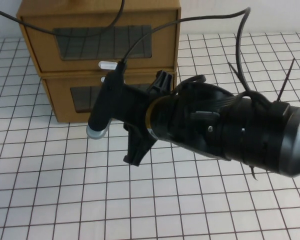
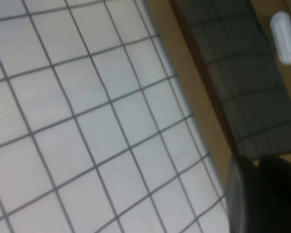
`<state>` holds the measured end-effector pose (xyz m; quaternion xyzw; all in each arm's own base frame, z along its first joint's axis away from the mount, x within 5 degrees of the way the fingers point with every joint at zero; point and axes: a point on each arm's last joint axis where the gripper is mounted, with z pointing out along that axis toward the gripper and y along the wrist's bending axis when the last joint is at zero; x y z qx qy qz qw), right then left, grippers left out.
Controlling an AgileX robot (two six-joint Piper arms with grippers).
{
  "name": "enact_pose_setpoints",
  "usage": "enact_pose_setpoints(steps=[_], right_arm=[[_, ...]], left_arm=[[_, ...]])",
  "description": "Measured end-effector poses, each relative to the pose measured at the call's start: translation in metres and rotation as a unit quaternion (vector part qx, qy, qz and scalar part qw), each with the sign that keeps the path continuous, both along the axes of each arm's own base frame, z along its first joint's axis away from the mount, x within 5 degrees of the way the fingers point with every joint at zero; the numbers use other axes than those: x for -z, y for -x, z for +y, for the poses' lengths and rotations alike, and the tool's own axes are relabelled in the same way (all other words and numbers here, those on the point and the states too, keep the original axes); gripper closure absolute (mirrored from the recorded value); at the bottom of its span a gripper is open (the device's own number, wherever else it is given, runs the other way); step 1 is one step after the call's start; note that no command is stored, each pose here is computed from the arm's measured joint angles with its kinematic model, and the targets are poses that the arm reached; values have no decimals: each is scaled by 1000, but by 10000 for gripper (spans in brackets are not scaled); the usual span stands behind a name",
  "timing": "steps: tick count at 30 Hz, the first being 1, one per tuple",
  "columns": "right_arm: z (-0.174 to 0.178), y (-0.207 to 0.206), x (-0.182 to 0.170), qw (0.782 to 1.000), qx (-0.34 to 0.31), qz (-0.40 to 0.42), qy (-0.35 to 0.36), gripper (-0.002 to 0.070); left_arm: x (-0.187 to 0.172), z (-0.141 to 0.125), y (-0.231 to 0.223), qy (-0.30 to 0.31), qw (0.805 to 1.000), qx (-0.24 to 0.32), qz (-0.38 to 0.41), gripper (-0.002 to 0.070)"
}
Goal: Open the shoe box
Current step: 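Pull the top drawer of the cardboard box fully open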
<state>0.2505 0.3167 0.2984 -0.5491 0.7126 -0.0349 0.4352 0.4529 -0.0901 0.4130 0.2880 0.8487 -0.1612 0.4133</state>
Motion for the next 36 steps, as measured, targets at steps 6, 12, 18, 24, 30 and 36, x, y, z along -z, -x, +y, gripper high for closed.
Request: enact_pose_setpoints(steps=[6, 12, 18, 24, 30, 36], right_arm=[[17, -11, -4, 999, -20, -47, -19, 474], [42, -30, -1, 995, -33, -90, -10, 394], [56, -53, 11, 993, -32, -110, 1, 391], [57, -63, 19, 991, -35, -126, 22, 402], [61, -65, 23, 988, -54, -143, 26, 409], [65, -69, 36, 984, -68, -155, 51, 409]], left_arm=[[0, 0, 0, 0, 1000, 0, 1, 677], [0, 0, 0, 1, 1000, -1, 2, 677], [0, 0, 0, 6, 1000, -6, 6, 677], [0, 0, 0, 10, 1000, -10, 9, 677], [0, 0, 0, 12, 1000, -12, 11, 677], [0, 0, 0, 12, 1000, -12, 11, 678]])
